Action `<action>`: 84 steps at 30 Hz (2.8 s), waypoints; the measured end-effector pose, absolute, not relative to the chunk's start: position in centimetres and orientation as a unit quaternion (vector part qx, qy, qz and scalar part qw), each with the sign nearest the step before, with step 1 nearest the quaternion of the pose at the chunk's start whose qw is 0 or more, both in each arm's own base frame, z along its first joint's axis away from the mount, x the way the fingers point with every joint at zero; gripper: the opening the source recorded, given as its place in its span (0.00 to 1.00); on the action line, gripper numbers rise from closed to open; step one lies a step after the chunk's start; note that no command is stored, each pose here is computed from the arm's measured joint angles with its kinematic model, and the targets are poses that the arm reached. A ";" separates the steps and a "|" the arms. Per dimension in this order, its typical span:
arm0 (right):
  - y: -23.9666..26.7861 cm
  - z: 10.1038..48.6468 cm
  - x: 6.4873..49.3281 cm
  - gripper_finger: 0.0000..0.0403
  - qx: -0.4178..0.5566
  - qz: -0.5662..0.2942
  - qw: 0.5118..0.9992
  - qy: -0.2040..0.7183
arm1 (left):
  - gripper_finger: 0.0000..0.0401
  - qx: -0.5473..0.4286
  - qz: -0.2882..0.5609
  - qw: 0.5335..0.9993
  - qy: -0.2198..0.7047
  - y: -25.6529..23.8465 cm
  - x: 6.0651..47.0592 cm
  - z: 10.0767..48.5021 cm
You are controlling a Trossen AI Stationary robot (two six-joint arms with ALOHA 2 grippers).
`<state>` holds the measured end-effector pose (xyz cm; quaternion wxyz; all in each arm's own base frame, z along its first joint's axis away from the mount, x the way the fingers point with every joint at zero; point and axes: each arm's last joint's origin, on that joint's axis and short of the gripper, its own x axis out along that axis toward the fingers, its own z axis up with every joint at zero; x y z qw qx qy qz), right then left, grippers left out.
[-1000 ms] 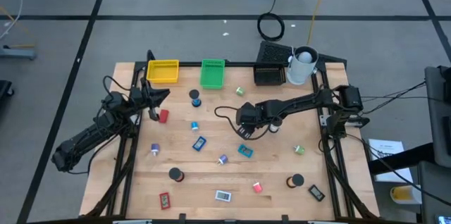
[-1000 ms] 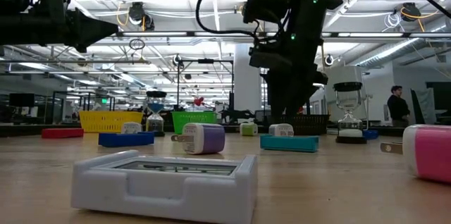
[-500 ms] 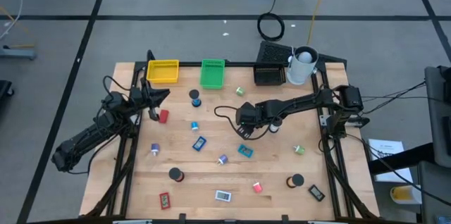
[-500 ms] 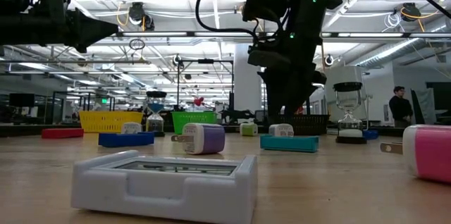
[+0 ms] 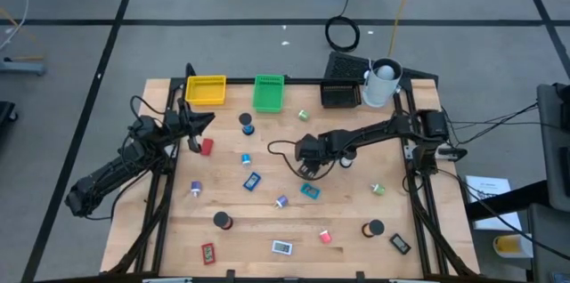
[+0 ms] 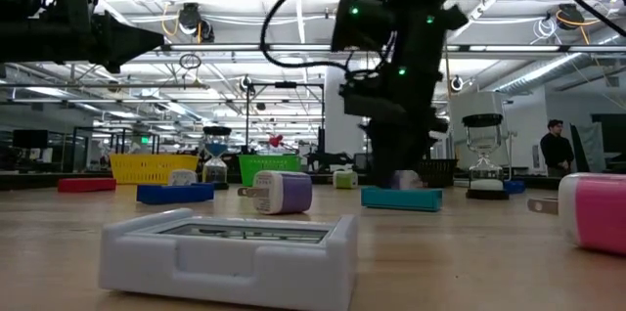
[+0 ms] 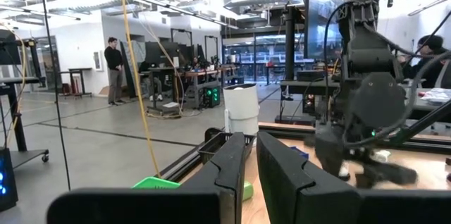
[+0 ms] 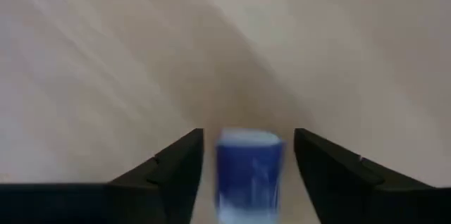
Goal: Pick & Place Office items
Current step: Put the right blue charger adapter into the black bin
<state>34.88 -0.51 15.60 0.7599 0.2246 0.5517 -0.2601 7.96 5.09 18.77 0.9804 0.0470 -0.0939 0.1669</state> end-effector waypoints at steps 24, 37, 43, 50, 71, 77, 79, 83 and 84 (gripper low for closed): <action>-1.1 20.6 31.8 0.45 0.152 -0.154 0.774 0.595 | 0.12 0.047 0.166 0.981 -0.094 5.1 8.0 18.8; 0.3 17.0 32.8 0.66 0.130 -0.146 0.741 0.643 | 0.12 0.047 0.165 0.981 -0.093 5.1 8.0 18.8; 0.2 16.2 33.0 0.60 0.126 -0.150 0.733 0.651 | 0.12 0.048 0.165 0.981 -0.095 5.1 8.0 18.8; -0.1 16.2 32.9 0.43 0.128 -0.151 0.729 0.655 | 0.12 0.047 0.164 0.981 -0.094 5.1 8.0 18.8; -1.1 15.0 32.1 0.31 0.142 -0.144 0.725 0.658 | 0.12 0.047 0.165 0.981 -0.094 5.1 8.0 18.8; -1.3 15.9 32.0 0.35 0.146 -0.146 0.733 0.648 | 0.12 0.047 0.165 0.981 -0.094 5.1 8.0 18.8; -1.6 16.7 32.1 0.34 0.148 -0.149 0.741 0.638 | 0.12 0.047 0.165 0.981 -0.094 5.1 8.0 18.8; -2.3 18.7 32.2 0.31 0.159 -0.157 0.765 0.603 | 0.12 0.047 0.165 0.981 -0.094 5.1 8.0 18.8; -2.6 19.1 32.2 0.31 0.161 -0.161 0.768 0.598 | 0.12 0.047 0.165 0.981 -0.094 5.1 8.0 18.8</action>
